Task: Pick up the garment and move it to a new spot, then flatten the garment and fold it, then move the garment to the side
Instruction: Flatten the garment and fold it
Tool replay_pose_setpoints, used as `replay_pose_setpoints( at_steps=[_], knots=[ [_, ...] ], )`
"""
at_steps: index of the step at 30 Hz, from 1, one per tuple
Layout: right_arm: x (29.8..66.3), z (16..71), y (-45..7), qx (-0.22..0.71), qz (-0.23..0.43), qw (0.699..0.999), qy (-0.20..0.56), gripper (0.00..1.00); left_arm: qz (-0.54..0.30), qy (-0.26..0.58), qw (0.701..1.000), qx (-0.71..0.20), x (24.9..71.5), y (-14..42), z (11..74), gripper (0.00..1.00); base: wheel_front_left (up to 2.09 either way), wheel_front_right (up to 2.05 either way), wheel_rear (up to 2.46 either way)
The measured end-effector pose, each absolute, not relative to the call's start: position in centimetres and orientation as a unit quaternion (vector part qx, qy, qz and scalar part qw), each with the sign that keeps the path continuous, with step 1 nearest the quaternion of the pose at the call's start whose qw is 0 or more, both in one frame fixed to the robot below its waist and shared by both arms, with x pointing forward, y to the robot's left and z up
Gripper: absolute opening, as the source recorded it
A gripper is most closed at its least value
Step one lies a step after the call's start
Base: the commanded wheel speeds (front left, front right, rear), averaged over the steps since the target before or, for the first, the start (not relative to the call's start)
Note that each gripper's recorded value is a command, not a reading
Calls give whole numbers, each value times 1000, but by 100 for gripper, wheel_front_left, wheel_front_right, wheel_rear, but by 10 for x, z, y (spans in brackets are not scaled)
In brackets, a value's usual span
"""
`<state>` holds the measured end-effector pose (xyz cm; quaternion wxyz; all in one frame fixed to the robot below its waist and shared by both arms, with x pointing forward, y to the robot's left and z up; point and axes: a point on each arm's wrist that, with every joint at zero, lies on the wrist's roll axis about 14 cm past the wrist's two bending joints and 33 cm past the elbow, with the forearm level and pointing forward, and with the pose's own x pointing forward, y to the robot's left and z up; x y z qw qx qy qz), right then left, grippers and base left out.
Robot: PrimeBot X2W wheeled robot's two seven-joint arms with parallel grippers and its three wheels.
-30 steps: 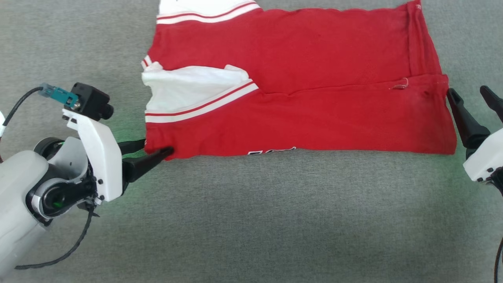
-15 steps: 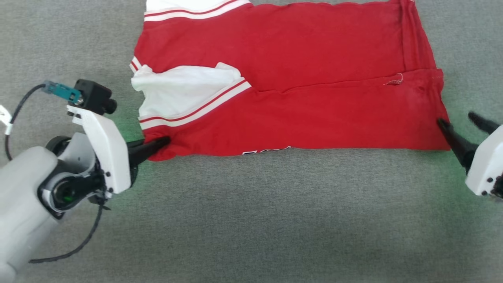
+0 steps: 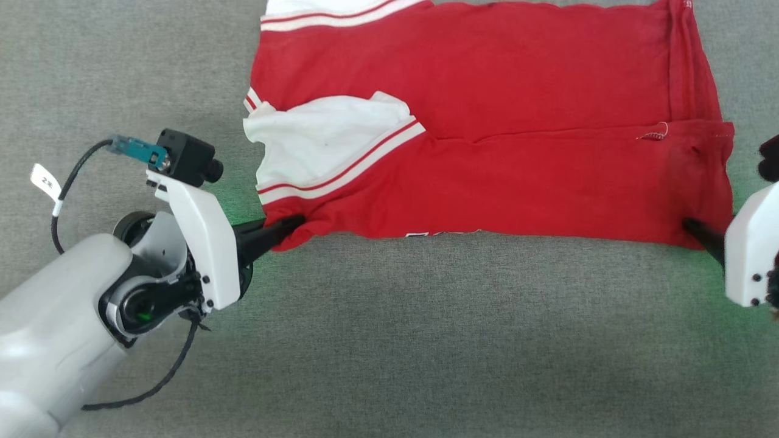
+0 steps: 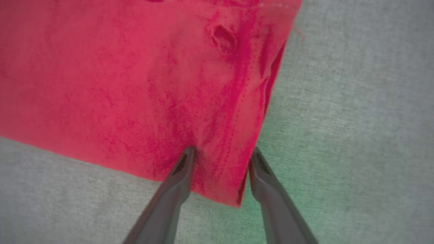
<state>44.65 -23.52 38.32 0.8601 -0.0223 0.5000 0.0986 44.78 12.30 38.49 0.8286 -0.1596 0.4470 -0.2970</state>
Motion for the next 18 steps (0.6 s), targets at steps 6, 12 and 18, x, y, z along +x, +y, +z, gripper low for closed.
replay_pose_setpoints(
  at_steps=[6,12,18],
  knots=[
    [447,392,-227,-1,104,875,473,0,-286,438,835,-172,435,129,389,0,0,0,0],
    [426,399,-231,-5,110,871,479,0,-280,427,838,-193,405,138,400,0,0,0,0],
    [395,398,-239,-11,115,854,508,0,-275,432,832,-215,361,144,399,0,0,0,0]
  ],
)
